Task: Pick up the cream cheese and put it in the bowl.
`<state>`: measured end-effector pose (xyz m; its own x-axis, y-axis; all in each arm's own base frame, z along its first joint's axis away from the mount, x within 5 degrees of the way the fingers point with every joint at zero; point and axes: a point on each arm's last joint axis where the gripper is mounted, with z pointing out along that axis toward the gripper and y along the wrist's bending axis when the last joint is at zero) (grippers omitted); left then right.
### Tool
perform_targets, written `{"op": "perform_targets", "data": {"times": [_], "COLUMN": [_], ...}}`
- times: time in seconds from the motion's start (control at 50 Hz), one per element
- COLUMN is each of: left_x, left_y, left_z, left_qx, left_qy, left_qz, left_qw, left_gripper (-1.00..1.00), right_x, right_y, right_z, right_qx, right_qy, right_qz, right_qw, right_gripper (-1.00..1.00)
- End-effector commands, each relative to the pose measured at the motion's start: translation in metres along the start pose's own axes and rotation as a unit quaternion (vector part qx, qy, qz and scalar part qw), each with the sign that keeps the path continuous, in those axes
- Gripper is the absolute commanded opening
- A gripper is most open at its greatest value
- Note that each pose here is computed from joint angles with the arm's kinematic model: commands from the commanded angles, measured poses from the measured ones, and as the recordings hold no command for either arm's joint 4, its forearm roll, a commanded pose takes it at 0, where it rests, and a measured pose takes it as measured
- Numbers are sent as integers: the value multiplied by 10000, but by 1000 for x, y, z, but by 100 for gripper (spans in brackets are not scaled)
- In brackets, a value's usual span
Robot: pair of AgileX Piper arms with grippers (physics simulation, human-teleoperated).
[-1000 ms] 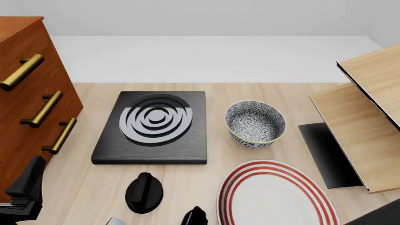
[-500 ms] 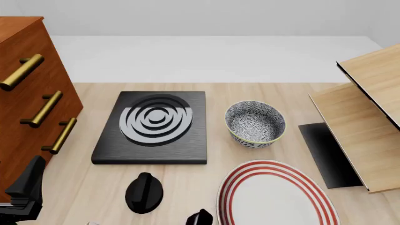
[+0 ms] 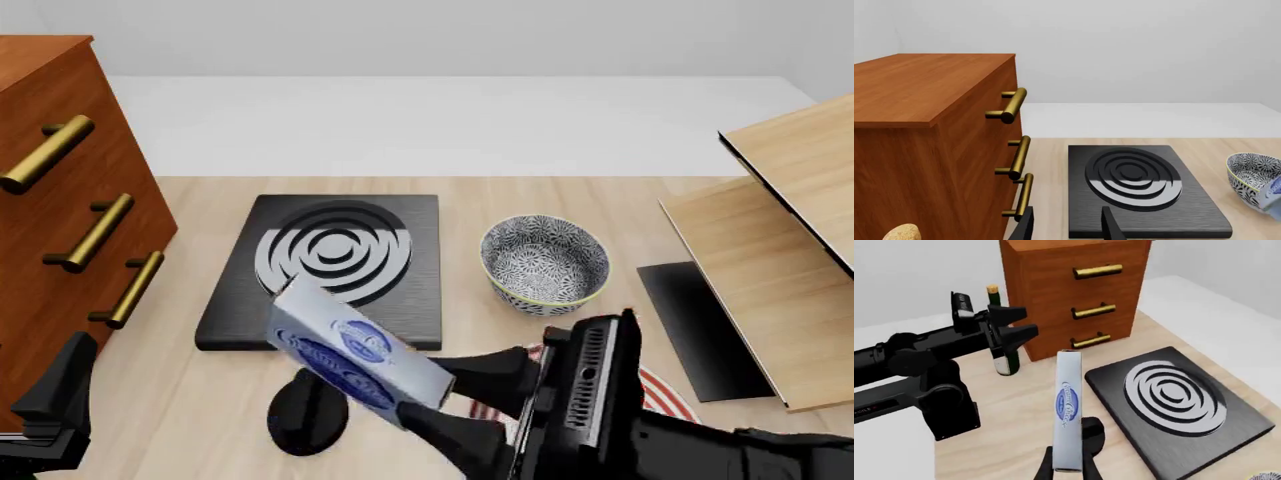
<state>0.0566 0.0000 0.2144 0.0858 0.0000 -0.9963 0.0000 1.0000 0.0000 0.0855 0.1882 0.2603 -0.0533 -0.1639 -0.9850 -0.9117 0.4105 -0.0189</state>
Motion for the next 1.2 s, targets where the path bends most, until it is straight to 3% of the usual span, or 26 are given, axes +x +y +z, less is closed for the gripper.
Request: {"op": "perform_targets", "data": {"times": [0.02, 0.18, 0.28, 0.3, 0.34, 0.5, 0.56, 0.62, 0.72, 0.76, 0.96, 1.08, 1.2], "left_x": [0, 0, 0, 0, 0, 0, 0, 0, 0, 0, 0, 0, 0], "left_y": [0, 0, 0, 0, 0, 0, 0, 0, 0, 0, 0, 0, 0], "left_z": [0, 0, 0, 0, 0, 0, 0, 0, 0, 0, 0, 0, 0], "left_qx": [0, 0, 0, 0, 0, 0, 0, 0, 0, 0, 0, 0, 0], "left_qy": [0, 0, 0, 0, 0, 0, 0, 0, 0, 0, 0, 0, 0], "left_qz": [0, 0, 0, 0, 0, 0, 0, 0, 0, 0, 0, 0, 0], "left_qw": [10000, 10000, 10000, 10000, 10000, 10000, 10000, 10000, 10000, 10000, 10000, 10000, 10000], "left_gripper": [100, 100, 100, 100, 100, 100, 100, 100, 100, 100, 100, 100, 100], "right_x": [-25, -36, -35, -31, -31, -18, -18, -19, -18, -12, 16, 36, 43], "right_y": [-38, -69, -83, -94, -98, -144, -151, -165, -174, -179, -203, -208, -210], "right_z": [-50, -64, -62, -60, -58, -45, -46, -50, -53, -48, -49, -48, -47], "right_qx": [1149, 2076, 2363, 2569, 2613, 3154, 3239, 3447, 3586, 3573, 3761, 3818, 3819], "right_qy": [-209, 217, 518, 727, 809, 1527, 1611, 1776, 1899, 2001, 2437, 2557, 2637], "right_qz": [-188, -396, -400, -496, -438, -367, -400, -319, -175, 119, 341, 513, 589], "right_qw": [9930, 9772, 9695, 9624, 9609, 9359, 9314, 9212, 9138, 9122, 8933, 8867, 8838], "right_gripper": [-100, -100, -100, -100, -100, -100, -100, -100, -100, -100, -100, -100, -100]}}
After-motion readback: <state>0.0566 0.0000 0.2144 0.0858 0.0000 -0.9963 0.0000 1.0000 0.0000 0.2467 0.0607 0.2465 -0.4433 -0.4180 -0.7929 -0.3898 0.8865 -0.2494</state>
